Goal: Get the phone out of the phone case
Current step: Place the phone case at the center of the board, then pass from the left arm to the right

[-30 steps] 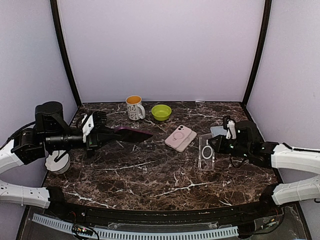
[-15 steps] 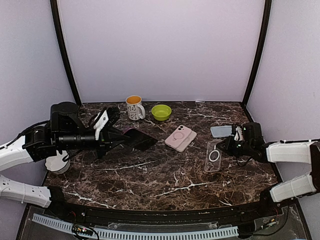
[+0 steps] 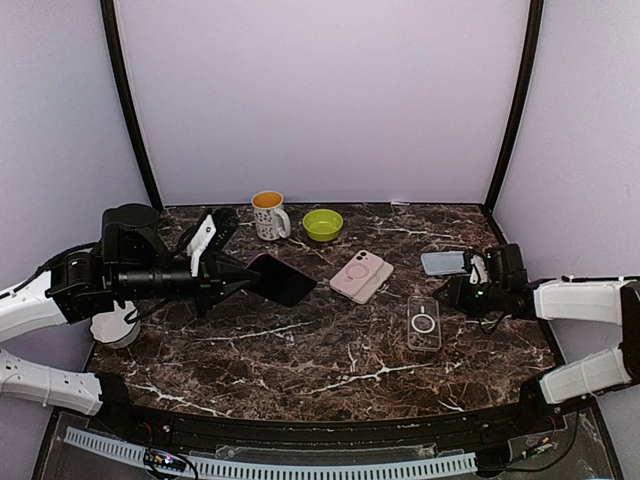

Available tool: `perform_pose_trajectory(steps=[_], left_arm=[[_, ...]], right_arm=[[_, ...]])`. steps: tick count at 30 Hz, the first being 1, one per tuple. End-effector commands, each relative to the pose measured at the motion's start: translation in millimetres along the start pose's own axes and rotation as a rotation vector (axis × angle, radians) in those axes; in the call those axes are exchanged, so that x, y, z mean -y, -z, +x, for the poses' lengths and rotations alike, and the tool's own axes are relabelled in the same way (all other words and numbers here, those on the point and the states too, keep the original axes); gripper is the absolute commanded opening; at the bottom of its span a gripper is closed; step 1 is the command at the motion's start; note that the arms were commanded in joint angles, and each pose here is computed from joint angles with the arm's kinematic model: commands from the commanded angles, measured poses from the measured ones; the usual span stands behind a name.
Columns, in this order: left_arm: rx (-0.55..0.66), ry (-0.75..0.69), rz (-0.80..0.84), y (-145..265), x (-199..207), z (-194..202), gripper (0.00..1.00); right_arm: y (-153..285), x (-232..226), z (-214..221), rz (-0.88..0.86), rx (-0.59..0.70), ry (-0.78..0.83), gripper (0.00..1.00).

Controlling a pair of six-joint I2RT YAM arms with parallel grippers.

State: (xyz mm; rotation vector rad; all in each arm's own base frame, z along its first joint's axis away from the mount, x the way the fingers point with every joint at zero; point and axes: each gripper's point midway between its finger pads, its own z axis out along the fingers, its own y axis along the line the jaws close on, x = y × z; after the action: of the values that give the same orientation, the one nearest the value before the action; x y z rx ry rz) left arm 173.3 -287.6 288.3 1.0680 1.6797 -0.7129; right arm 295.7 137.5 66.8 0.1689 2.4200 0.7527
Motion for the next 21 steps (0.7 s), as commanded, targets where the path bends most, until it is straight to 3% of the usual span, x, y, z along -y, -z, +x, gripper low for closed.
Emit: perform_pose_trajectory(steps=[1,7,9,15,21], left_arm=[[0.093,0.032,0.012,4,1,-29,0.0],[0.061,0.147,0.003,-12,-3,-21,0.0],[0.051,0.206,-0.008,-18,-6,-18,0.0],[0.03,0.479,-0.092,-41,-23,-5,0.0],[0.049,0.698,-0.148,-55,-34,-4,0.0]], right_arm=[[15,-3,-24,0.057,0.057,0.061,0.61],[31,-32,-39,-0.022,0.082,0.131,0.75],[38,-53,-39,-0.101,0.098,0.177,0.97],[64,-126,-30,-0.299,0.16,0.373,0.99],[93,-199,6,-0.459,0.288,0.699,0.99]])
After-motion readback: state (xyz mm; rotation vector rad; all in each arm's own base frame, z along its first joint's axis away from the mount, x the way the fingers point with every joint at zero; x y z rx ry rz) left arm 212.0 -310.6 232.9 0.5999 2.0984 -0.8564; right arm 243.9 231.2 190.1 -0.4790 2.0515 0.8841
